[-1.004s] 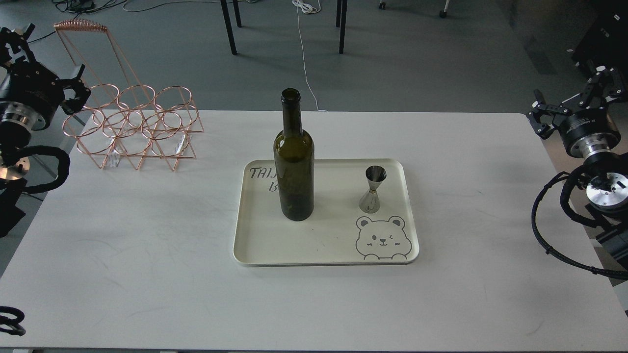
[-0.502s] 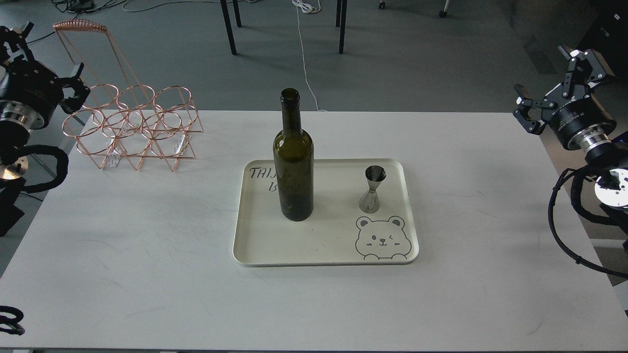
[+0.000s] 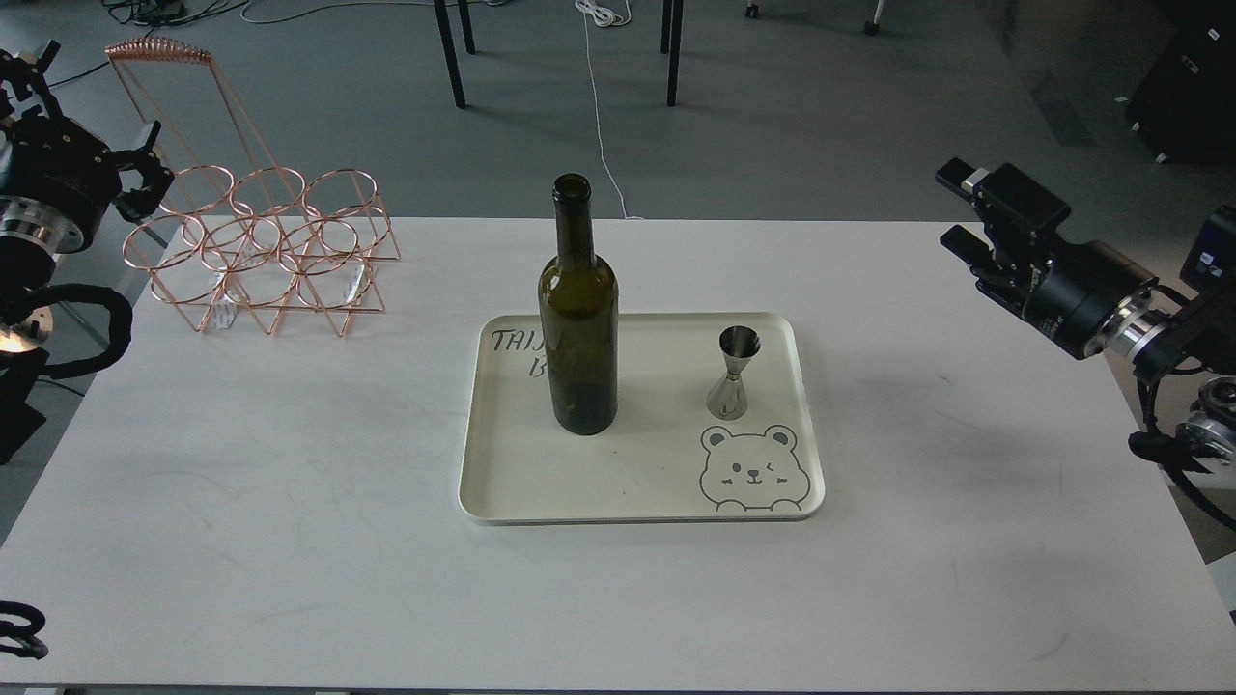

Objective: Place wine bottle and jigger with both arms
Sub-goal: 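Move the right gripper in toward the steel jigger on the tray, then grasp the steel jigger with the right gripper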

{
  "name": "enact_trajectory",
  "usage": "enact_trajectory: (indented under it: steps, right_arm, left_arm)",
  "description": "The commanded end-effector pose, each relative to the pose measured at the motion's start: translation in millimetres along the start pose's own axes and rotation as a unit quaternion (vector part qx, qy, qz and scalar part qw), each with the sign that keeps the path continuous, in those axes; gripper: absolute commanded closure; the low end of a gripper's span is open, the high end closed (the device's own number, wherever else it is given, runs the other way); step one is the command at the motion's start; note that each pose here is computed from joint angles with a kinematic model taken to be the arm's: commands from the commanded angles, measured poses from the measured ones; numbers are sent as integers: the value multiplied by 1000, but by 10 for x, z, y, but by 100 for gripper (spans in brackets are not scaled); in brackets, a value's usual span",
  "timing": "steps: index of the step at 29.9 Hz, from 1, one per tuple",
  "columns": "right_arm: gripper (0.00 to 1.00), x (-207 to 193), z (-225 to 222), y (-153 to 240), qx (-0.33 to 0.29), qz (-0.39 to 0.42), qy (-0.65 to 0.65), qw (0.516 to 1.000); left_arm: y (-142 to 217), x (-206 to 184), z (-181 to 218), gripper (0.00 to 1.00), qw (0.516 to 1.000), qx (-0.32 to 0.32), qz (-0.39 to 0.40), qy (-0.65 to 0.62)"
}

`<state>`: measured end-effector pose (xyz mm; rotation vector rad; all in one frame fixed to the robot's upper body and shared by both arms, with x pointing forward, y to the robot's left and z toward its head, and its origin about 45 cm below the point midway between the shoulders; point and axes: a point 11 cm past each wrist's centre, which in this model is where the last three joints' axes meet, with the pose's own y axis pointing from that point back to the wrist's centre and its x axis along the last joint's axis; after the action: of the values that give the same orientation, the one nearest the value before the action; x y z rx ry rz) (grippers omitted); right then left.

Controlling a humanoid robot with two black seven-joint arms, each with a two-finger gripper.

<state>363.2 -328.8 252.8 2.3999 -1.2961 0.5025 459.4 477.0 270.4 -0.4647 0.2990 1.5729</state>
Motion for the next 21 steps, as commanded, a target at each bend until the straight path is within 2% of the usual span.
enact_trajectory:
  steps: [1,6,14,21]
  right_arm:
    - [1,-284,67,65,-11,-24,44,999]
    - [1,-556,173,141,-8,-67,134,989]
    - [3,-709,278,184,27,-110,271,956]
    - [5,-946,418,-11,52,-140,340,929]
  left_arm:
    - [4,0,-11,2,1000,-1,0,-2]
    - [16,19,9,2,1000,-9,1,-3]
    - [20,33,37,2,1000,-12,3,-4]
    - [31,61,63,2,1000,-14,5,-6]
